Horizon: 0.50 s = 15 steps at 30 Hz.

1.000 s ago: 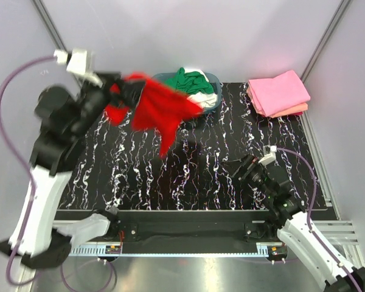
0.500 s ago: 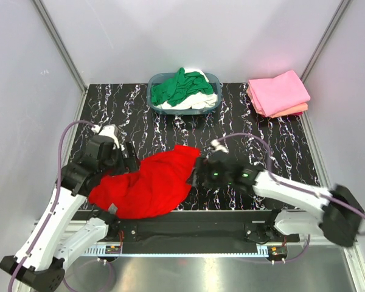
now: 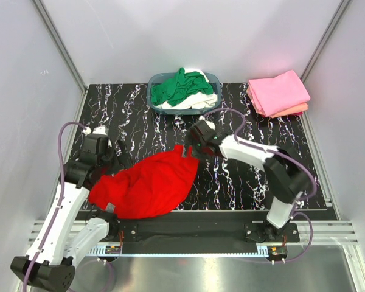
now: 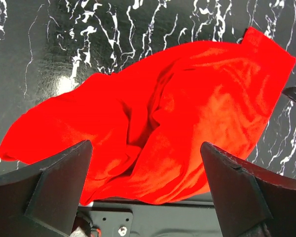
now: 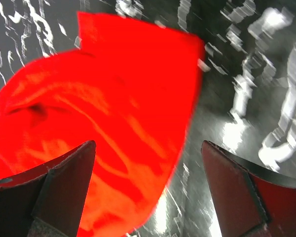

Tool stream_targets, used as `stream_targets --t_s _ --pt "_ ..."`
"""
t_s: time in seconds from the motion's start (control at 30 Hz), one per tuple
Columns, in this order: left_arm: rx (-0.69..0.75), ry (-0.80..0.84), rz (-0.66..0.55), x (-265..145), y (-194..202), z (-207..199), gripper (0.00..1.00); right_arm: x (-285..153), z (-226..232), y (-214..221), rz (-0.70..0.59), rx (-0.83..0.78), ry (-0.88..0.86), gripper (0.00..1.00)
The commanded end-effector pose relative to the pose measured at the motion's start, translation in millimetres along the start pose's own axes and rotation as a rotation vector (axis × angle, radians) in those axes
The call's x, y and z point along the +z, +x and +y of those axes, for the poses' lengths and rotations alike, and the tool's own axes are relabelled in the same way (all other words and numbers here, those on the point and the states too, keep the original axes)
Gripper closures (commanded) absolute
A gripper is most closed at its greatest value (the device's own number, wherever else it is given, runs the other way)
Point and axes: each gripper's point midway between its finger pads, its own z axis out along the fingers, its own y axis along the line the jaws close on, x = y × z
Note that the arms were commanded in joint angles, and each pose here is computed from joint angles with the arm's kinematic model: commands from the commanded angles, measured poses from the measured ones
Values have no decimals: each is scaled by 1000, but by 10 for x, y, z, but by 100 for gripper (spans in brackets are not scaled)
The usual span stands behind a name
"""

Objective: Fold and stack the t-shirts
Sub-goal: Move the tshirt to the center of the board, then flatten the tshirt out

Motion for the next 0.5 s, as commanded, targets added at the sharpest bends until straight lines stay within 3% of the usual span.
stream_targets --t_s 0.0,0.2,0.27,0.4,0.47 --pt "-74 24 48 192 99 -20 1 88 203 -126 22 -99 -4 5" --pt "-128 40 44 281 93 -51 2 391 137 -118 90 -101 85 6" --pt "-125 40 44 295 104 -46 2 482 94 -89 112 -90 104 11" --pt "-128 42 37 292 100 -44 2 580 -24 -27 162 -84 142 33" --pt "-128 44 35 303 95 -48 3 627 -65 23 187 -91 150 51"
